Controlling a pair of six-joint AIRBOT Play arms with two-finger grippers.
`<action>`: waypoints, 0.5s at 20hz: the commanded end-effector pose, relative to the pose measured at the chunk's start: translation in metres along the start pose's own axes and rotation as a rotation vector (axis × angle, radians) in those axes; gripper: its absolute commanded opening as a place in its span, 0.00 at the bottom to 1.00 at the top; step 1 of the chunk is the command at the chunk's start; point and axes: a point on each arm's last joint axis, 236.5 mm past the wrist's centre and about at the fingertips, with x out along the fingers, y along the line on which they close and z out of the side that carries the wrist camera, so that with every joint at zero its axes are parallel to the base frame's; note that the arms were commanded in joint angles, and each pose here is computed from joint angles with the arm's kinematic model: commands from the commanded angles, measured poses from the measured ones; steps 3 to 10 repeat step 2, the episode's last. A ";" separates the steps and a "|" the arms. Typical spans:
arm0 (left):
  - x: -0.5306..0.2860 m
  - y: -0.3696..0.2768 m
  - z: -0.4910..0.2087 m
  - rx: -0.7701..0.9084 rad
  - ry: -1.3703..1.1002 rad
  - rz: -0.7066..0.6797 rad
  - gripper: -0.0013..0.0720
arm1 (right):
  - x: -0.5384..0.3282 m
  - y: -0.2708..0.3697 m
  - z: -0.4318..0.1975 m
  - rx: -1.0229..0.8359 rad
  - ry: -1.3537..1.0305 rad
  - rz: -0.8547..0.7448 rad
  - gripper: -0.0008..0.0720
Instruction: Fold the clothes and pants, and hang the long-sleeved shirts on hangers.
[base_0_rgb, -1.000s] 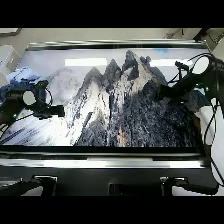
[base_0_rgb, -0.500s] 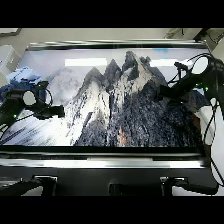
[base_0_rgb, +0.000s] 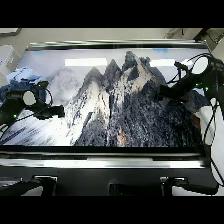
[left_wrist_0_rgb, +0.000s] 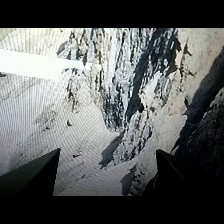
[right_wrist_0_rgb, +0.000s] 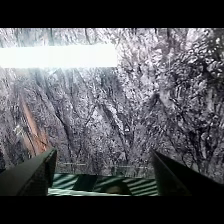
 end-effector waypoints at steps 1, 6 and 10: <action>0.000 0.000 0.000 0.001 0.000 0.000 0.98 | 0.000 0.000 0.000 -0.001 0.001 0.000 0.96; 0.000 0.000 0.000 0.001 0.000 0.000 0.98 | 0.000 0.000 0.000 -0.001 0.001 0.000 0.96; 0.000 0.000 0.000 0.001 0.000 0.000 0.98 | 0.000 0.000 0.000 -0.001 0.001 0.000 0.96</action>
